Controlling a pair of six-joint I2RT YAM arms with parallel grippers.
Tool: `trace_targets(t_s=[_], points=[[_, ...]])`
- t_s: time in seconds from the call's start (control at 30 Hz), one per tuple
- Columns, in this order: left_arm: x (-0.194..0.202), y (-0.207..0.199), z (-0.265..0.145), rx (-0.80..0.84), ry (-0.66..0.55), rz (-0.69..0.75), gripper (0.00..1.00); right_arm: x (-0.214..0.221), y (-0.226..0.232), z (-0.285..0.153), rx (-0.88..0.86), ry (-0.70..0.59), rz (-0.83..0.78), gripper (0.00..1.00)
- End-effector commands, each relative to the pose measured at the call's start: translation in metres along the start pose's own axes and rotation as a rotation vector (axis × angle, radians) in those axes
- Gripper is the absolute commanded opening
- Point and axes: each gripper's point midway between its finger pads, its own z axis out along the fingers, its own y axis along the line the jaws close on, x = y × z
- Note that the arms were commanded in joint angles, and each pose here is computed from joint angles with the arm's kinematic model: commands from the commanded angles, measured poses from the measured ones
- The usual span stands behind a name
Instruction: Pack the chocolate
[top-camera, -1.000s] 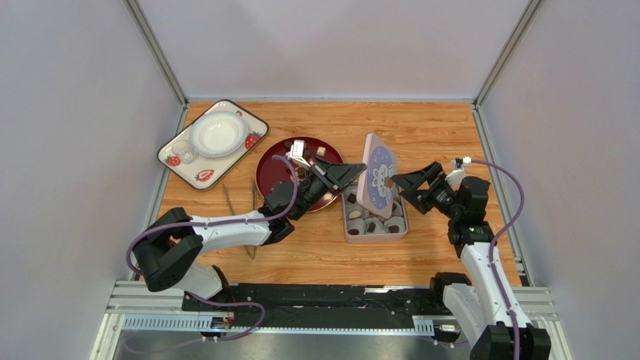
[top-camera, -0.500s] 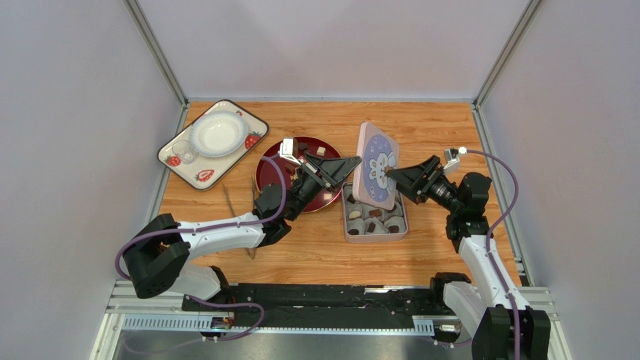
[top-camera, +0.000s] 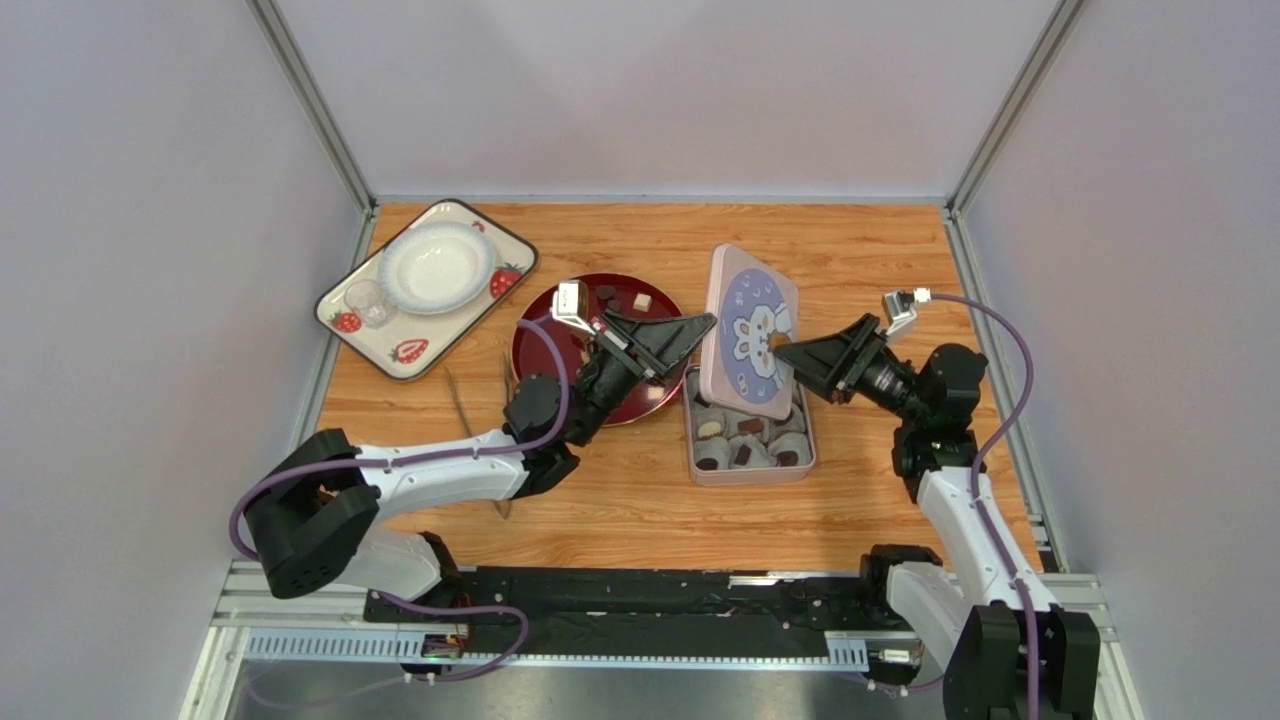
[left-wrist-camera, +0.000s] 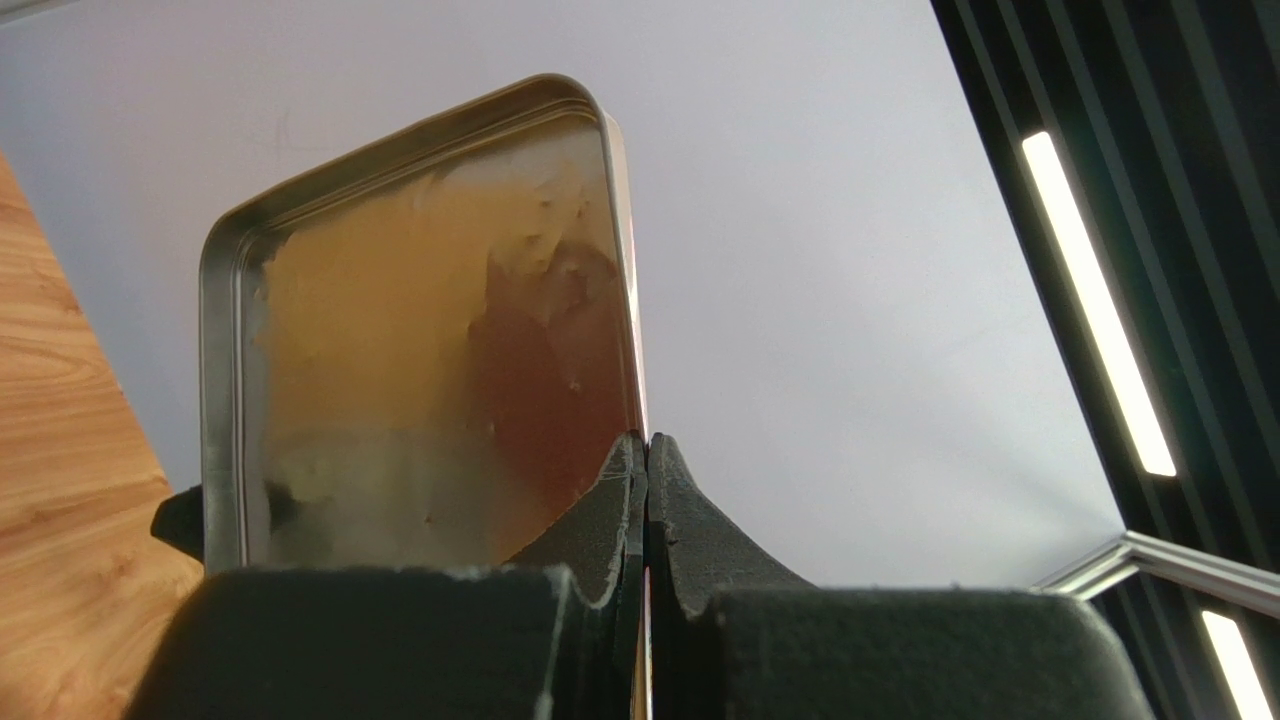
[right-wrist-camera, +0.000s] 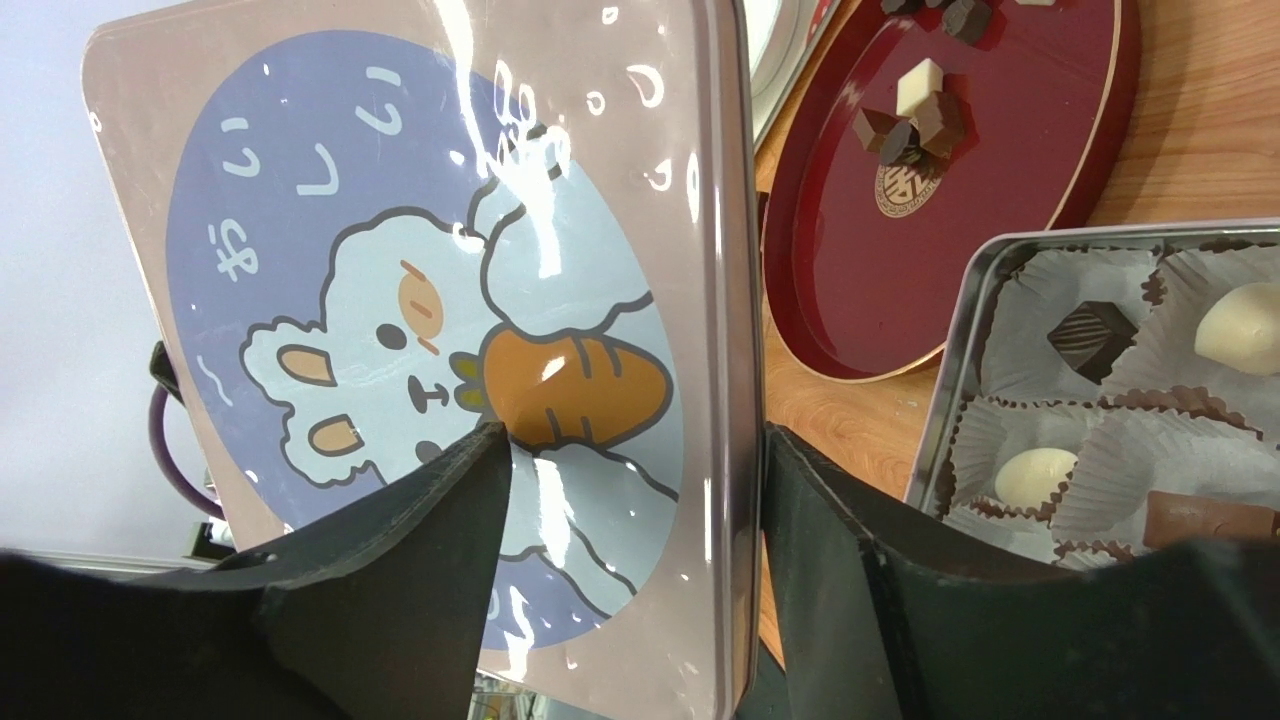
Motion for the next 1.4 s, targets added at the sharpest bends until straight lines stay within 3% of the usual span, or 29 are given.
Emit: trace_targets(t_s=[0.0, 0.27, 0.43, 0.6, 0.83, 0.93, 1.17, 1.37], points=[[-0.004, -0.011, -0.009, 0.044, -0.015, -0.010, 0.00, -0.006, 0.032, -0.002, -0.075, 0.005, -0.095, 0.58], [0.012, 0.041, -0.033, -0.091, 0.069, 0.043, 0.01, -0.005, 0.034, -0.005, -0.054, 0.006, -0.120, 0.46], [0.019, 0.065, -0.044, -0.154, 0.124, 0.112, 0.13, -0.004, 0.031, -0.006, -0.034, 0.014, -0.144, 0.36], [0.029, 0.091, -0.056, -0.242, 0.195, 0.191, 0.24, 0.000, 0.022, -0.008, 0.015, 0.027, -0.162, 0.32], [0.034, 0.130, -0.076, -0.378, 0.286, 0.335, 0.25, 0.003, 0.005, -0.011, 0.093, 0.038, -0.214, 0.20], [0.037, 0.141, -0.082, -0.416, 0.316, 0.354, 0.27, 0.006, -0.005, -0.012, 0.112, 0.041, -0.213, 0.20], [0.040, 0.166, -0.092, -0.536, 0.388, 0.420, 0.43, 0.013, -0.029, -0.014, 0.167, 0.053, -0.223, 0.20], [0.041, 0.182, -0.096, -0.607, 0.417, 0.445, 0.50, 0.018, -0.047, -0.015, 0.206, 0.068, -0.219, 0.20]])
